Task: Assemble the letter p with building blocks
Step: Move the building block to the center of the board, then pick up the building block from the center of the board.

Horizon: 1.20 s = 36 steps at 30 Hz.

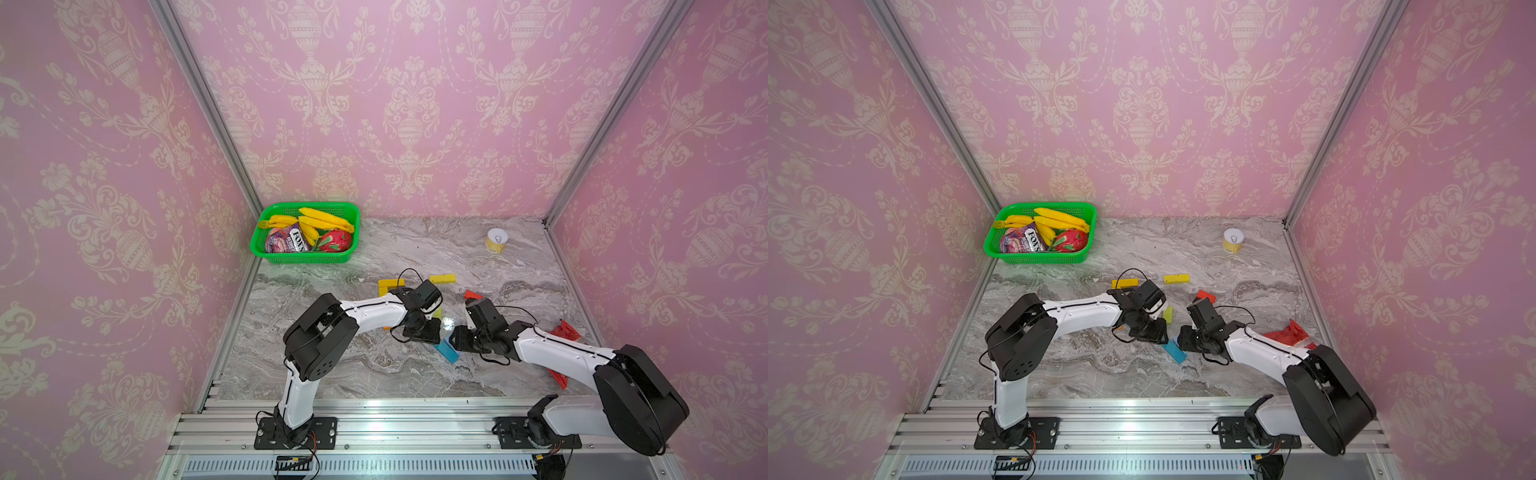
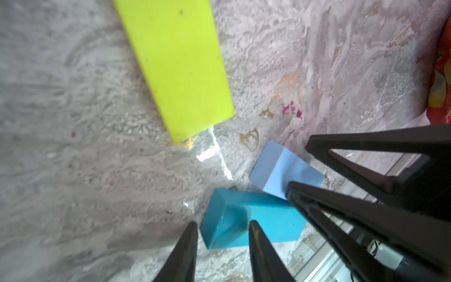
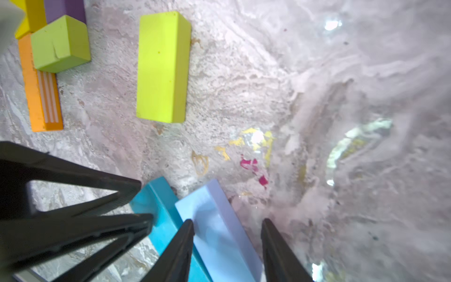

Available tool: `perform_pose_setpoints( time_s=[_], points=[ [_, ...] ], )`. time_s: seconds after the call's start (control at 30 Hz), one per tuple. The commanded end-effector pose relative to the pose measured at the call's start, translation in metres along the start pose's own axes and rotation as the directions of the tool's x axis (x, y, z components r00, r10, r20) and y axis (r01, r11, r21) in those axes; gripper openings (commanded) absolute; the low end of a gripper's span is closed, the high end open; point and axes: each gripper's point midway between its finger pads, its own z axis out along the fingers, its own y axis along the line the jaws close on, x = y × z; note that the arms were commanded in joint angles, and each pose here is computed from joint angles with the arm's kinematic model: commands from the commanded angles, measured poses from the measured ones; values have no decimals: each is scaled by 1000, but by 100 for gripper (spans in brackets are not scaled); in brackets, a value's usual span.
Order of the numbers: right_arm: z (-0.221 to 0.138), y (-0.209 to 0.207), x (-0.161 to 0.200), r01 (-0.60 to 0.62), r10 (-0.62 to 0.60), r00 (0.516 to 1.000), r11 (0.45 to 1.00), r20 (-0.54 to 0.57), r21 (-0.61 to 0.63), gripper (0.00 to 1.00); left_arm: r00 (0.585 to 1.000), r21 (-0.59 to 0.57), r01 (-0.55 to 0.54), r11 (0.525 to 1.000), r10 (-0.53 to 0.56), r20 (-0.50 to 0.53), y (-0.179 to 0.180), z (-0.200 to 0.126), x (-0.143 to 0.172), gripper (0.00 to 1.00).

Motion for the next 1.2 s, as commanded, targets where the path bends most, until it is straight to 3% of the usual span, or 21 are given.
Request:
perform_pose_setpoints(
  time_s=[0.0,0.17,0.37,0.5,0.73,0.93,1.17],
  points=[
    [-19,-14,-8,10,-9,1000,993,-4,119,62,991,-14,-42,999,43,128,-8,-41,-22,41],
    [-44,-19,-62,52,-61,998,973,32,225,85,939,-40,-55,998,65,339,-13,-109,-71,55],
    [-35,-39,-117,100,-98,995,940,-24,326,88,901,6,-44,999,37,432,1,-150,-104,59],
    [-18,-42,-144,221,-197,975,904,-104,367,88,899,42,-26,999,5,439,17,-163,-114,61],
    [6,-49,-162,309,-263,948,890,-177,335,88,883,152,26,988,-94,460,41,-174,-118,63],
    [16,-66,-166,340,-283,935,884,-212,322,88,875,141,48,989,-109,471,53,-182,-114,63],
    [40,-58,-153,381,-348,913,913,-211,146,87,876,138,71,988,-128,465,63,-180,-117,63]
  ],
)
